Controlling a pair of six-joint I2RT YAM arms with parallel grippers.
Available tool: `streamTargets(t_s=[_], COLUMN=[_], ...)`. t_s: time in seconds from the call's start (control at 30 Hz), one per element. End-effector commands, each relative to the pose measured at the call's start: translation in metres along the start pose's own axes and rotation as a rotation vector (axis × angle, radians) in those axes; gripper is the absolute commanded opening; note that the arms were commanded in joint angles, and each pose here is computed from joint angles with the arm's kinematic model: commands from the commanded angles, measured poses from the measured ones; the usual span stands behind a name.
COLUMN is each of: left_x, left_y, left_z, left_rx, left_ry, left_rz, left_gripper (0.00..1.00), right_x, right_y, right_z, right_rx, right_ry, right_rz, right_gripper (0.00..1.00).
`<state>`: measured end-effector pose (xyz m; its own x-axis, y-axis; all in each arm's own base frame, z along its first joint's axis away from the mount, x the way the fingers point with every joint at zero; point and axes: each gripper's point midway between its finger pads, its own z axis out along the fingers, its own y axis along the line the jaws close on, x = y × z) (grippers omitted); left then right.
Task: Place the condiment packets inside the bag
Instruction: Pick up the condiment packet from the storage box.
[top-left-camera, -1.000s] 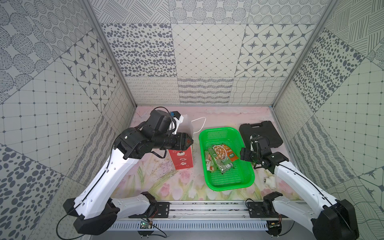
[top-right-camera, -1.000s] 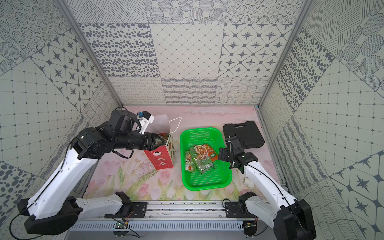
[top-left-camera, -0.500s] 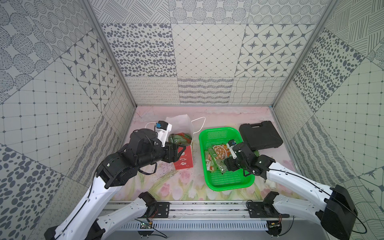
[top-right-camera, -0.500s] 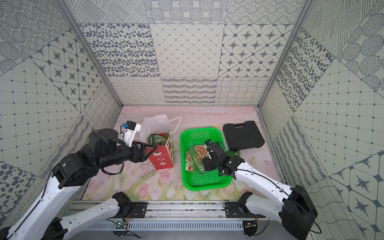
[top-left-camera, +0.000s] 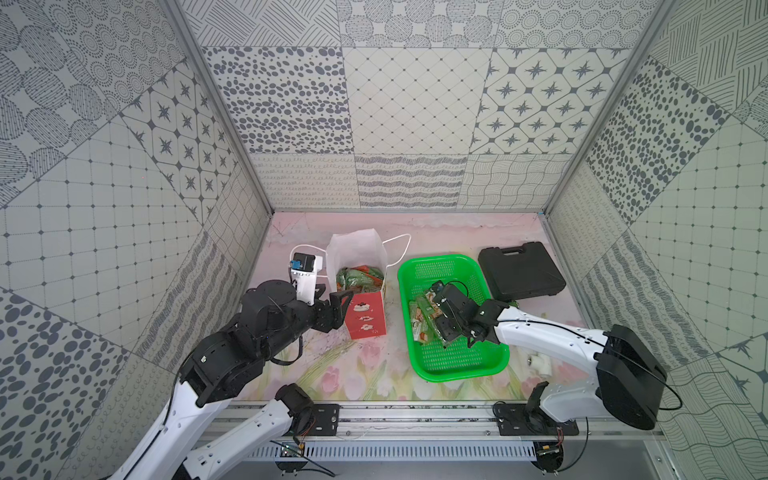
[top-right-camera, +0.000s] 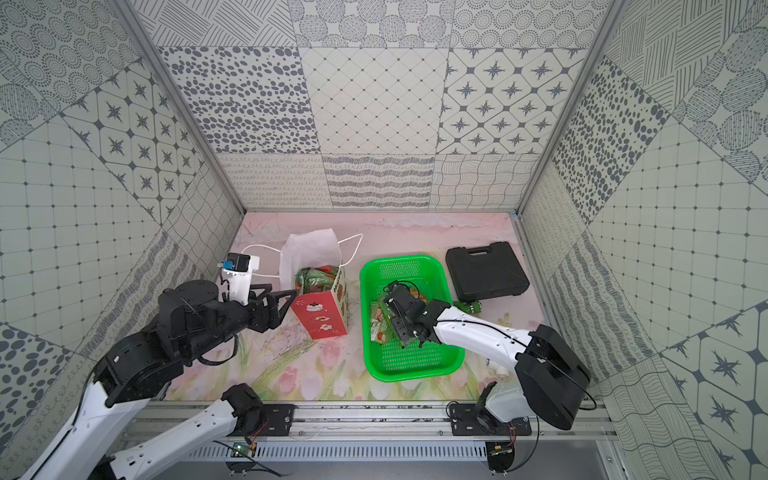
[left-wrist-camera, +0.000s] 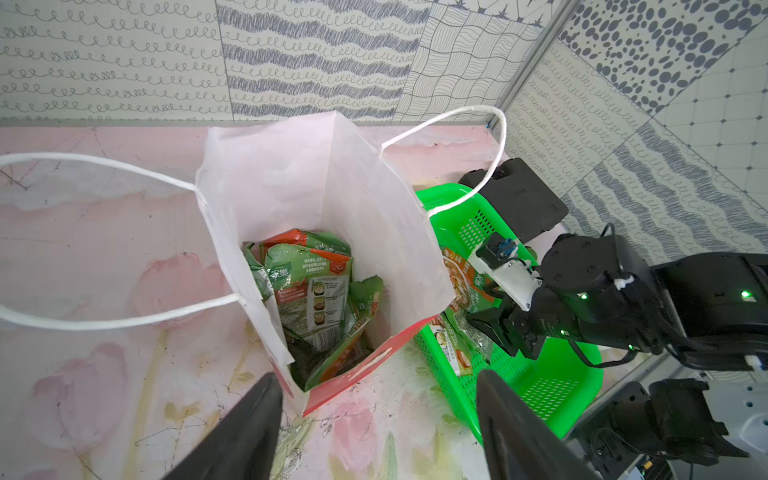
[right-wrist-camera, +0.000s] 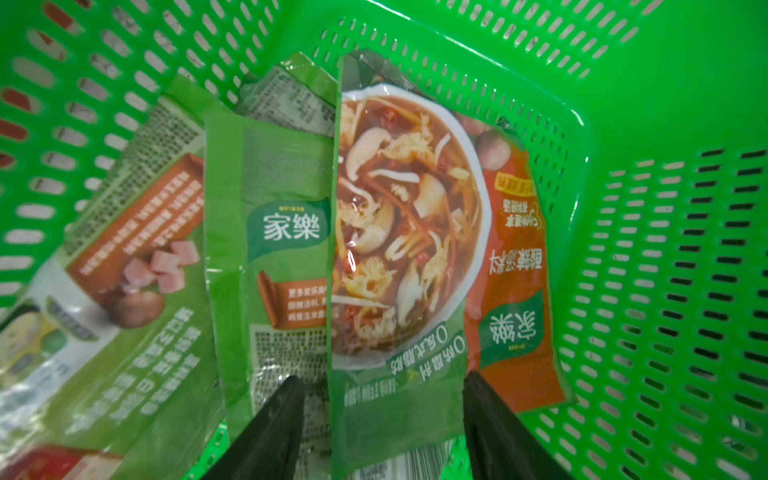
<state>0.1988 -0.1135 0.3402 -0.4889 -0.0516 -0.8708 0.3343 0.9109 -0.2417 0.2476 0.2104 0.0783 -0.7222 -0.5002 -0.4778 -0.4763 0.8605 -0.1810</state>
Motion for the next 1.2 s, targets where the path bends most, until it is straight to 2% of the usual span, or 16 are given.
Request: streamTargets(t_s=[0.0, 0.2, 0.53, 0.67, 0.73, 0.97, 1.17], left_x=[-0.02, -0.019, -0.018, -0.017, -0.017, -0.015, -0.014], left_y=[0.015, 0.016, 0.015, 0.014, 0.014, 0.014, 0.013], left_z=[-0.006, -0.012, -0.011, -0.01, -0.01, -0.008, -0.007], left_rx=[-0.084, -0.077, -0.069, -0.065, -0.064, -0.06, -0.057], left_ry=[-0.117, -0.14, -0.144, -0.138, -0.137, -0.131, -0.127], left_rz=[0.048, 0.049, 0.047, 0.046, 0.047, 0.045, 0.044], left_gripper=[0.77, 0.77, 0.77, 0.77, 0.77, 0.77, 0.77], right_x=[-0.004, -0.001, -0.018, -0.02, -0.021, -0.041, -0.063], right_y=[-0.007, -0.021, -0.047, -0.053, -0.053, -0.054, -0.065], right_z=[0.003, 0.005, -0.014, -0.011, -0.011, -0.028, -0.065], right_rx=[0.117, 0.268, 0.383, 0.349, 0.309, 0.182, 0.142], right_ry=[0.035, 0.079, 0.003, 0.0, -0.004, -0.121, -0.249], right_rz=[-0.043, -0.092, -0.038, 0.004, 0.028, 0.096, 0.161], right_gripper=[0.63, 0.56, 0.45, 0.42, 0.35, 0.0, 0.0])
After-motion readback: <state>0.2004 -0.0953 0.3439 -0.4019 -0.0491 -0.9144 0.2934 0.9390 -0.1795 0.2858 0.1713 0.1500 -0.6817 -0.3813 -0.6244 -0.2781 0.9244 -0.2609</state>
